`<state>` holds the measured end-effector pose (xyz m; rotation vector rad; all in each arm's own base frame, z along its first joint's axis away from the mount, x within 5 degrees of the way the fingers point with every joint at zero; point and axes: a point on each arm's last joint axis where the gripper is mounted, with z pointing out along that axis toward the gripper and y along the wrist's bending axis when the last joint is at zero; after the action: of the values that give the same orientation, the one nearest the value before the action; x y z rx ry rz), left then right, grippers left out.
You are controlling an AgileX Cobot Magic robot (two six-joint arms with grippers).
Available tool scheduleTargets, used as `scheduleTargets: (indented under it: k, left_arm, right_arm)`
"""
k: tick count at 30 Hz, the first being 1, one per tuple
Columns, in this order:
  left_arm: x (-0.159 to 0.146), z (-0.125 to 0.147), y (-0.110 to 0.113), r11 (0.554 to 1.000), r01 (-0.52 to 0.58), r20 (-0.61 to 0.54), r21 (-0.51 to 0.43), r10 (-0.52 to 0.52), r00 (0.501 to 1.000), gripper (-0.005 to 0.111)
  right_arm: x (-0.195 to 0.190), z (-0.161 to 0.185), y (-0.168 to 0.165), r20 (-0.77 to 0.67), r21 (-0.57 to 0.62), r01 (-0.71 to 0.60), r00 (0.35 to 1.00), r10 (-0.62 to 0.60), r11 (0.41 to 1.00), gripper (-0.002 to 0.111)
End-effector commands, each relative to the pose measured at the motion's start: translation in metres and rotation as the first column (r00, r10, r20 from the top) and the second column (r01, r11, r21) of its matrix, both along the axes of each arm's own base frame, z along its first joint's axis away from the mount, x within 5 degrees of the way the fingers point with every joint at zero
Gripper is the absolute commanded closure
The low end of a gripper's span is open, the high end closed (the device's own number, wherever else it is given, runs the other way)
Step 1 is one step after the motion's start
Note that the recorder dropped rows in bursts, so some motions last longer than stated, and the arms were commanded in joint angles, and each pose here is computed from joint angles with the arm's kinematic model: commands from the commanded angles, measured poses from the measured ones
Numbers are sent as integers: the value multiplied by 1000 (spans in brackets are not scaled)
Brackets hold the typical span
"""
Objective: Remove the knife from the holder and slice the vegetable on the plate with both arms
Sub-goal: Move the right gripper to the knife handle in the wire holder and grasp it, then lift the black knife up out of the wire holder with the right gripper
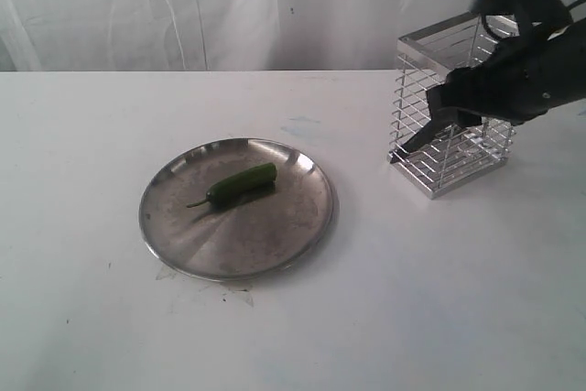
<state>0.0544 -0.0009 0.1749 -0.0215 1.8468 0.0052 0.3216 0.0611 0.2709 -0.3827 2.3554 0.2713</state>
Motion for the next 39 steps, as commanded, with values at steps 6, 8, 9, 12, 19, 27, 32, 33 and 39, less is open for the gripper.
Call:
scheduleTargets:
  k: [6,8,9,12,19,27,32,33,39]
  left_arm:
    - [0,-1,0,1000,0,1,-7,0,1000,107]
    - [0,-1,0,1000,0,1,-7,0,1000,107]
    - [0,-1,0,1000,0,1,-7,0,1000,107]
    - [0,-1,0,1000,0,1,-7,0,1000,107]
    - [0,-1,0,1000,0,1,-7,0,1000,107]
    - [0,-1,0,1000,0,1,-7,0,1000,107]
    - [0,-1,0,1000,0,1,-7,0,1000,107]
    - [0,-1,0,1000,0,1,-7,0,1000,107]
    - [0,-1,0,1000,0,1,-7,0,1000,107]
  right_arm:
    - [15,-11,3,42,-18,15,999,-15,1000,53]
    - [16,-12,3,49,-17,24,999,-23,1000,53]
    - [17,-12,3,57,-17,28,998,-27,999,54]
    - [18,-11,2,70,-18,34,997,-33,999,62]
    - [16,-12,3,55,-17,27,998,-26,999,87]
    - [14,-12,4,30,-18,12,999,-11,1000,101]
    - [6,5,3,81,-10,12,997,-11,1000,107]
    - [4,10,2,95,-9,12,995,-11,1000,108]
    - [-6,29,0,155,-16,6,988,-4,1000,108]
